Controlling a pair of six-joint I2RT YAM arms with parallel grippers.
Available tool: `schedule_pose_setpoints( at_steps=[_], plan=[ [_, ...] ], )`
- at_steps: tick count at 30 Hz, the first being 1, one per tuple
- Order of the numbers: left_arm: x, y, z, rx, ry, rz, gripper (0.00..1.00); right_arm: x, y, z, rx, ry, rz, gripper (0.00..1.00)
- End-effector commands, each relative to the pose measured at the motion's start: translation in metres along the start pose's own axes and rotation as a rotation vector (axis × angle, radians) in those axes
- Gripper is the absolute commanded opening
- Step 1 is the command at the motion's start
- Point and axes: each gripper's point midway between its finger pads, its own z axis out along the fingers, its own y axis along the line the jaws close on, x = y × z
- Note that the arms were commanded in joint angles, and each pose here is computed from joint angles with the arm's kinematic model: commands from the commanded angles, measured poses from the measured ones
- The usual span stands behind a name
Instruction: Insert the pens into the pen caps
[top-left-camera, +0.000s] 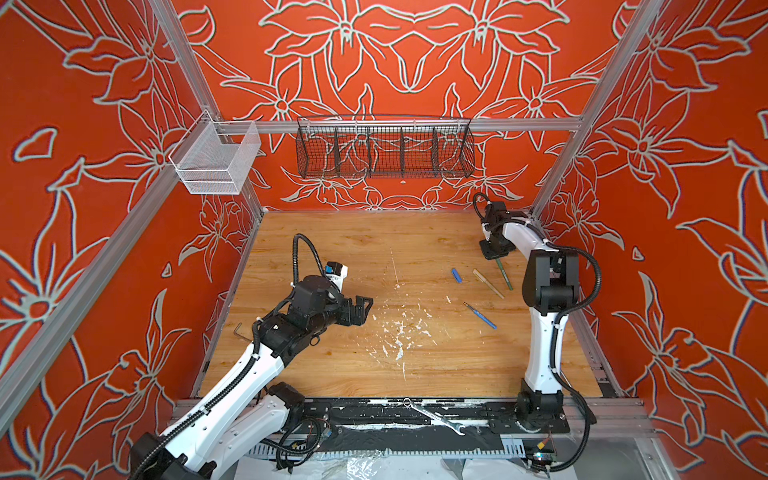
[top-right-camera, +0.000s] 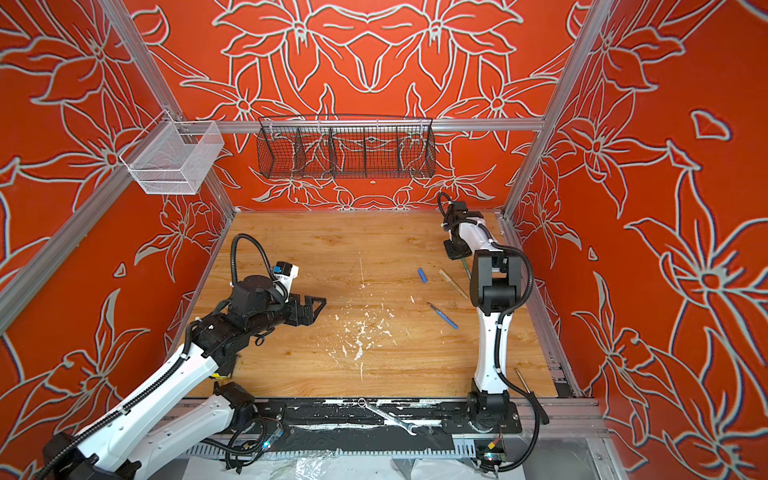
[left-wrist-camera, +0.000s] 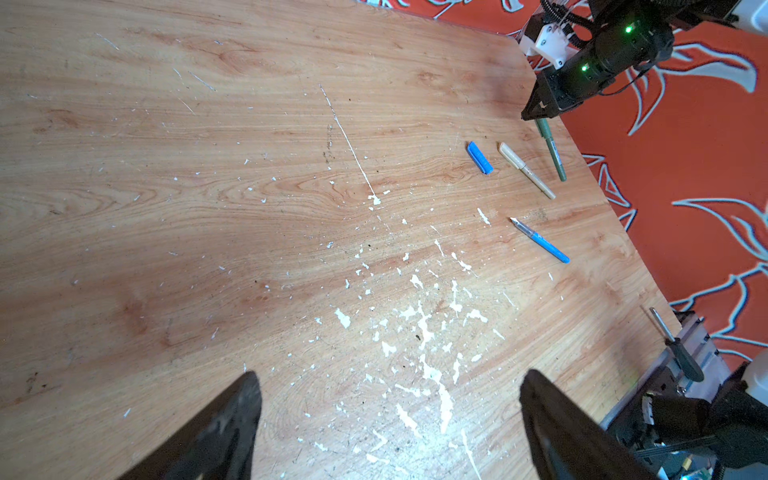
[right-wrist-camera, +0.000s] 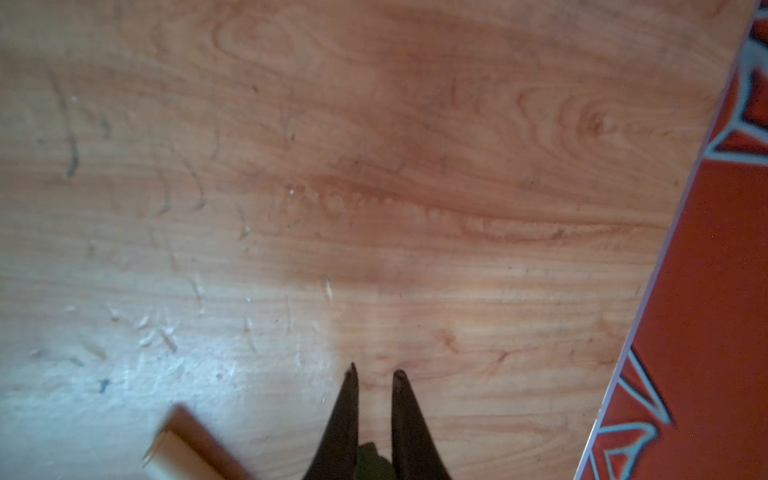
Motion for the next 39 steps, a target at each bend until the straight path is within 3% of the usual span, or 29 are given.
schedule_pose_setpoints(
  at_steps=[1,4,13,31,37,39],
  plan=[
    [0.0,0.004,-0.001,-0.01,-0.008,-0.013,0.97,-0.007,0.003,0.005,-0.023,-0.002,-0.038,0.0],
    [0.0,0.004,-0.003,-0.014,-0.017,-0.012,0.97,-0.008,0.006,0.011,-0.04,0.005,-0.039,0.0],
    [0.001,0.005,-0.002,-0.019,-0.012,-0.013,0.97,0.0,0.015,0.023,-0.088,0.039,-0.042,0.13],
    [0.002,0.006,-0.007,-0.024,-0.02,-0.006,0.97,0.007,0.025,0.021,-0.176,0.036,0.014,0.59],
    [0.004,-0.003,-0.008,0.029,-0.011,0.01,0.97,0.008,0.046,0.009,-0.402,0.001,0.171,0.69],
    [0.005,-0.004,-0.007,0.035,-0.004,0.006,0.97,0.008,0.049,0.007,-0.422,-0.01,0.195,0.7]
  ],
)
